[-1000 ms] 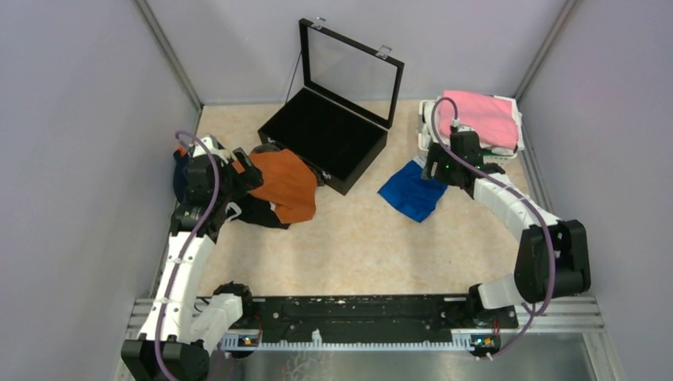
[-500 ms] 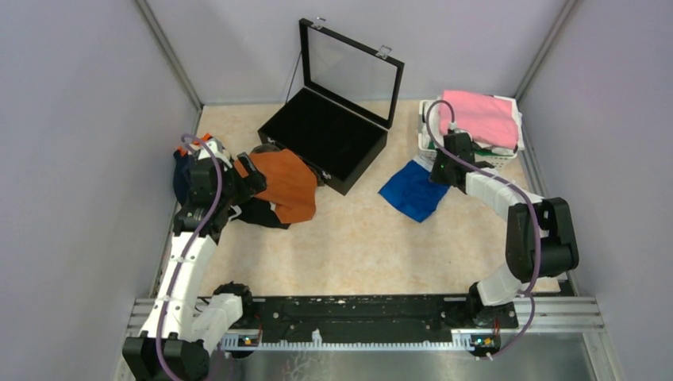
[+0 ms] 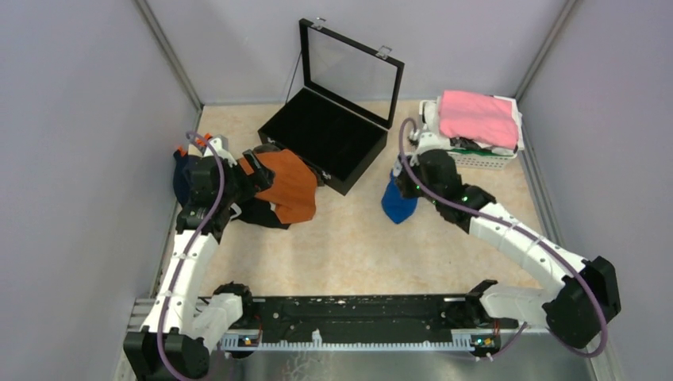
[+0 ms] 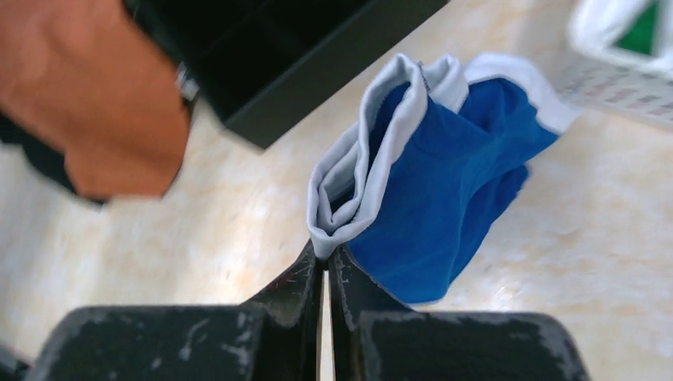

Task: Roll the underwear
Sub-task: Pick up the underwear from the center of the board, then place the underwear at the center of the board, then flatten out the underwear at the center of the board.

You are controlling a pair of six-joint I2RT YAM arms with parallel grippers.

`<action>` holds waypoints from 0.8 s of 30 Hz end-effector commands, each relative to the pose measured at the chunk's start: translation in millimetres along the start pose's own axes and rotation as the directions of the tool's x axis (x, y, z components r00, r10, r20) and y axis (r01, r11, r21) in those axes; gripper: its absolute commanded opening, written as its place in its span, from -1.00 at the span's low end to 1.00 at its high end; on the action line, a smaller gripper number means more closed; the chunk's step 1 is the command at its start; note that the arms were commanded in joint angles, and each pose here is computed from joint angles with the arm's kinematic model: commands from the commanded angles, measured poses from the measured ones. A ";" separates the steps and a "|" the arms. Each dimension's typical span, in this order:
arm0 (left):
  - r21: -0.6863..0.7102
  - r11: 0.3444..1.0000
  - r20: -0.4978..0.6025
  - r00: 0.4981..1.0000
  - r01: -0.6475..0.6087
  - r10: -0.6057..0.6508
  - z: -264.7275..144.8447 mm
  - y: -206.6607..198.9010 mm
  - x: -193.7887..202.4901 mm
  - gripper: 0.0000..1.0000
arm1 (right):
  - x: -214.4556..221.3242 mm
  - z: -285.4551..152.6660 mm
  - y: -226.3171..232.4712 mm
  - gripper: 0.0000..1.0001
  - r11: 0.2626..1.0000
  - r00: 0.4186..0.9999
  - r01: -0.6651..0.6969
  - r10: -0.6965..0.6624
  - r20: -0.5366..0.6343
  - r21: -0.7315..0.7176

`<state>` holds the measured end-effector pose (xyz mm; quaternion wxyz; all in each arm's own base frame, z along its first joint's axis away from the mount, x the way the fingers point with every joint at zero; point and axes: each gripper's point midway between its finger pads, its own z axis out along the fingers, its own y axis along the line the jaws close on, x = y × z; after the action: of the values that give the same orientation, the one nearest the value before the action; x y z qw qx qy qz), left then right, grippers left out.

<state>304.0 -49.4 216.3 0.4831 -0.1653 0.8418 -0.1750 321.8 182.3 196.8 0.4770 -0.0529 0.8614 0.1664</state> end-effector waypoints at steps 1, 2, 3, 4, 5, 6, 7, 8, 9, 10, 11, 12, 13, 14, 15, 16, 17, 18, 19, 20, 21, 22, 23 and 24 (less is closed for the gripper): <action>0.099 0.995 -0.001 1.000 0.007 -0.007 7.4 -15.2 2.8 0.98 | 68.0 -14.3 29.5 -0.87 0.987 0.983 0.134 -0.143 -0.115 -0.085; 0.109 0.994 -0.007 1.000 0.007 -0.007 8.0 -16.2 4.8 0.98 | 86.0 -17.3 40.5 -0.66 0.978 0.976 0.144 -0.165 -0.140 -0.148; 0.123 0.992 -0.012 1.000 0.007 -0.006 8.1 -18.0 6.6 0.98 | 107.1 -22.9 54.9 -0.47 0.960 0.966 0.150 -0.192 -0.171 -0.235; 0.134 0.991 -0.016 1.000 0.007 -0.005 8.3 -19.1 8.6 0.98 | 123.7 -30.2 69.8 -0.32 0.933 0.957 0.149 -0.219 -0.189 -0.326; 0.144 0.990 -0.021 1.000 0.006 -0.003 8.9 -20.2 10.6 0.98 | 139.2 -38.1 80.2 -0.20 0.906 0.950 0.137 -0.235 -0.207 -0.400; 0.158 0.987 -0.028 1.000 0.006 -0.001 9.5 -22.0 12.5 0.98 | 148.9 -43.5 84.7 -0.11 0.893 0.948 0.118 -0.231 -0.219 -0.434; 0.167 0.986 -0.033 0.999 0.006 0.000 9.9 -23.3 13.9 0.98 | 152.3 -46.5 84.0 -0.05 0.894 0.952 0.097 -0.212 -0.221 -0.437; 0.181 0.983 -0.042 0.999 0.007 0.001 9.9 -25.3 15.9 0.98 | 150.1 -46.7 78.0 0.00 0.912 0.960 0.083 -0.181 -0.213 -0.401; 0.195 0.981 -0.050 0.999 0.005 0.004 10.1 -27.5 17.3 0.98 | 145.6 -46.2 69.0 0.07 0.937 0.968 0.067 -0.145 -0.205 -0.344; 0.212 0.977 -0.056 0.998 0.002 0.010 10.1 -30.5 18.1 0.98 | 133.7 -41.7 49.7 0.14 0.973 0.980 0.068 -0.107 -0.169 -0.219; 0.226 0.974 -0.066 0.998 -0.002 0.017 10.3 -33.1 20.4 0.98 | 124.7 -41.6 31.3 0.19 0.992 0.986 0.062 -0.077 -0.149 -0.107; 0.241 0.970 -0.075 0.997 -0.008 0.027 9.8 -36.9 22.3 0.97 | 115.3 -41.7 16.5 0.25 0.999 0.991 0.049 -0.050 -0.126 -0.014; 0.250 0.968 -0.084 0.996 -0.020 0.042 9.7 -40.8 25.5 0.96 | 101.6 -41.6 4.5 0.32 0.998 0.996 0.025 -0.019 -0.093 0.061; 0.257 0.966 -0.087 0.994 -0.036 0.060 8.9 -46.0 28.2 0.96 | 93.0 -40.2 -5.4 0.35 0.994 0.997 0.001 0.007 -0.076 0.107; 0.261 0.964 -0.087 0.993 -0.057 0.082 8.3 -52.2 31.8 0.96 | 86.8 -37.3 -12.8 0.37 0.991 0.997 -0.021 0.031 -0.070 0.132; 0.266 0.960 -0.085 0.990 -0.083 0.109 7.3 -60.2 37.2 0.96 | 81.1 -33.8 -18.8 0.38 0.989 0.996 -0.049 0.059 -0.068 0.143; 0.268 0.957 -0.084 0.987 -0.110 0.137 6.6 -67.8 43.8 0.96 | 76.3 -29.9 -21.8 0.39 0.987 0.995 -0.070 0.080 -0.066 0.142; 0.269 0.954 -0.092 0.983 -0.132 0.162 5.9 -75.2 53.9 0.96 | 72.8 -26.3 -21.8 0.39 0.988 0.993 -0.082 0.092 -0.068 0.134; 0.273 0.952 -0.105 0.979 -0.139 0.174 5.2 -81.7 62.9 0.95 | 69.0 -22.7 -21.4 0.39 0.988 0.994 -0.084 0.093 -0.065 0.130; 0.275 0.952 -0.129 0.976 -0.133 0.173 5.5 -85.2 74.3 0.95 | 67.0 -18.2 -20.6 0.40 0.988 0.994 -0.079 0.089 -0.068 0.132; 0.280 0.952 -0.158 0.973 -0.121 0.170 6.6 -87.6 85.8 0.94 | 65.1 -13.2 -20.9 0.41 0.987 0.994 -0.074 0.085 -0.073 0.140; 0.281 0.955 -0.192 0.969 -0.097 0.155 9.0 -89.3 97.8 0.92 | 65.7 -5.9 -23.4 0.42 0.985 0.992 -0.071 0.085 -0.089 0.155; 0.288 0.954 -0.224 0.963 -0.084 0.152 10.1 -91.1 111.3 0.90 | 62.6 0.9 -23.3 0.43 0.985 0.992 -0.070 0.086 -0.094 0.157; 0.295 0.953 -0.237 0.960 -0.073 0.147 12.3 -93.6 120.2 0.89 | 58.8 8.1 -24.6 0.45 0.985 0.991 -0.074 0.089 -0.097 0.154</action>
<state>267.4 -174.6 186.9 0.4129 0.0019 0.8647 -0.2860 273.9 157.9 128.9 0.4205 -0.0011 0.9002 0.1130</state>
